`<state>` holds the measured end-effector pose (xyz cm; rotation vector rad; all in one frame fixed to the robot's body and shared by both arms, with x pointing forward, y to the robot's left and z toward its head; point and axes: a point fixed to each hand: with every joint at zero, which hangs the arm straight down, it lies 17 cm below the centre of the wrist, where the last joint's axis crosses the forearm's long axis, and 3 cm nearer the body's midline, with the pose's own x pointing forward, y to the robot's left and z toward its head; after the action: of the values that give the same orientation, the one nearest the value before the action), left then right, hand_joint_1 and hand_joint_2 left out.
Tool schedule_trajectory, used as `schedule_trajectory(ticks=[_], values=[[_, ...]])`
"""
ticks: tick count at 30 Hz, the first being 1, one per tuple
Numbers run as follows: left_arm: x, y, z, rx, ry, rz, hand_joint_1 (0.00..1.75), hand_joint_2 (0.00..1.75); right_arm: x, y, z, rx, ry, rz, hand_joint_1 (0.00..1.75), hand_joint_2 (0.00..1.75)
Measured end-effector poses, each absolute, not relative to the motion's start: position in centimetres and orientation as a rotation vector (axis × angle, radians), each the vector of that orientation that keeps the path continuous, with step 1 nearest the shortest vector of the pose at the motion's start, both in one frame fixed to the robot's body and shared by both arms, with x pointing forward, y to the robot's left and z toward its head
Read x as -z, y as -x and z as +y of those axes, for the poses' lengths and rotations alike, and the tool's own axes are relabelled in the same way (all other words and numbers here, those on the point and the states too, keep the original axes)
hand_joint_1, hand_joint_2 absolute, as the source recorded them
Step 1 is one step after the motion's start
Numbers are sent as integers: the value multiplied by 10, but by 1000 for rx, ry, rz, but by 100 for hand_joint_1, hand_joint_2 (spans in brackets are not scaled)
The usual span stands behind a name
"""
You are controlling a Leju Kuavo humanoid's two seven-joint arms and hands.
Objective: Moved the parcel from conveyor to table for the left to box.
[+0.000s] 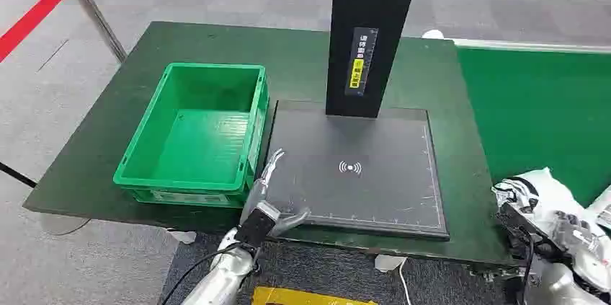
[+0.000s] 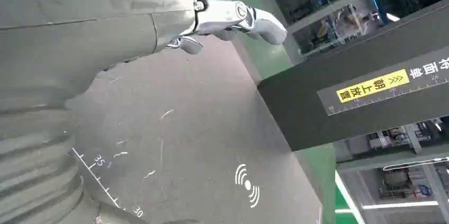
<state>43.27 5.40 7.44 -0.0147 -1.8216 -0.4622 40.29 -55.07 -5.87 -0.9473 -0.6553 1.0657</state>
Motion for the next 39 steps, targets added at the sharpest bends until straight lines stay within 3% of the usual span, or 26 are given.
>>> schedule_trajectory(ticks=[8, 9, 29, 30, 31, 32, 39], values=[[-75, -432, 51, 462, 25, -1822, 0, 175, 65, -404, -546, -1099, 933, -623, 0, 0], [-76, -432, 50, 463, 27, -1823, 0, 175, 65, -403, -548, -1107, 940, -605, 0, 175], [-74, -431, 47, 469, 32, -1817, 0, 175, 63, -414, -547, -1212, 1014, -504, 0, 175], [-73, -431, 47, 469, 32, -1816, 0, 175, 64, -414, -547, -1212, 1012, -502, 10, 175], [-73, -431, 47, 469, 32, -1815, 0, 175, 64, -414, -547, -1211, 1010, -502, 101, 175], [-73, -431, 47, 469, 32, -1815, 0, 175, 64, -414, -547, -1209, 1009, -502, 124, 175], [-73, -431, 47, 473, 33, -1814, 0, 175, 65, -414, -547, -1206, 1002, -502, 124, 175]])
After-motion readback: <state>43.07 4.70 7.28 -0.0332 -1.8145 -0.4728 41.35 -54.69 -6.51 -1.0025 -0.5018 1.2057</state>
